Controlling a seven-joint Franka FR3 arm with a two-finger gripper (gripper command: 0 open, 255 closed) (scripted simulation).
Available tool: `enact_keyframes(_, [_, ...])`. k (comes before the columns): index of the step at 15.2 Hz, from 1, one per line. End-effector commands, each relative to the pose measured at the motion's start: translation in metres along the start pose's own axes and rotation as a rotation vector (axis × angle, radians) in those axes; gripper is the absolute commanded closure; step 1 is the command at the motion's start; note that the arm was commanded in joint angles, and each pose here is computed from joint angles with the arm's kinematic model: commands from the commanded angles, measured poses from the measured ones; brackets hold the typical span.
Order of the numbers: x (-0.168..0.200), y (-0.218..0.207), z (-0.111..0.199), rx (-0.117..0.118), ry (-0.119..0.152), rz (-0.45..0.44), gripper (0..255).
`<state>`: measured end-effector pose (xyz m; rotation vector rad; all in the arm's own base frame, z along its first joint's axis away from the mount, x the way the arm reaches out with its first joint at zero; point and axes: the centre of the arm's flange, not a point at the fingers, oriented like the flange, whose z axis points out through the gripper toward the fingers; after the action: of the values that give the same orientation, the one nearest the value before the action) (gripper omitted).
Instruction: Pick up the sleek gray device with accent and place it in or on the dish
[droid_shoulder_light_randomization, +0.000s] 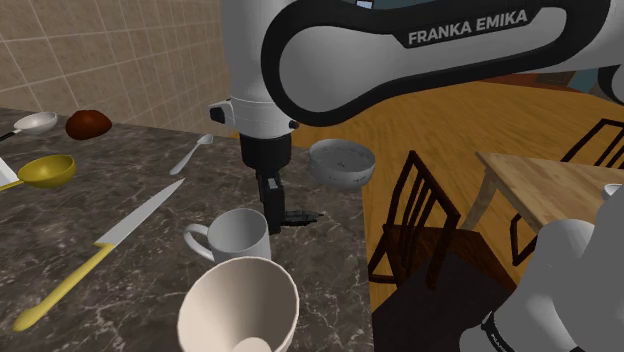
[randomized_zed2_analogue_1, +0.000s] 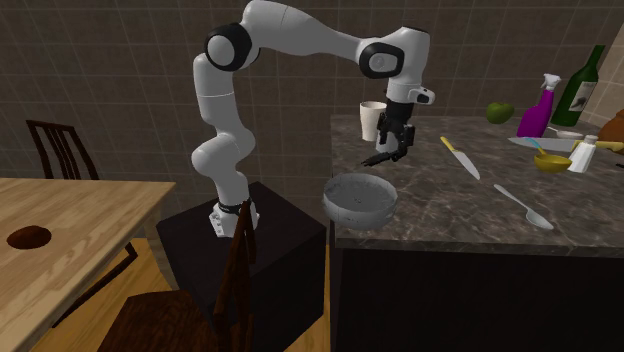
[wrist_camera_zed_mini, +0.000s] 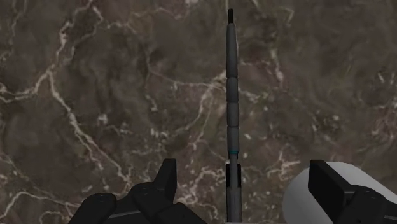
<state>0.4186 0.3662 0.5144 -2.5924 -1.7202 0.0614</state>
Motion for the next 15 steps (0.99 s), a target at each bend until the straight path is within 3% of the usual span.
enact_keyframes(1, [0.0,0.0,0.0,0.0,-0.001,0.0,0])
enact_keyframes(2, [0.0,0.0,0.0,0.0,-0.001,0.0,0])
enact_keyframes(3, [0.0,0.0,0.0,0.0,-0.001,0.0,255])
enact_keyframes(12, [0.0,0.0,0.0,0.0,-0.001,0.0,255])
enact_keyframes(15, [0.0,-0.001,-0.015,0.0,-0.001,0.0,255])
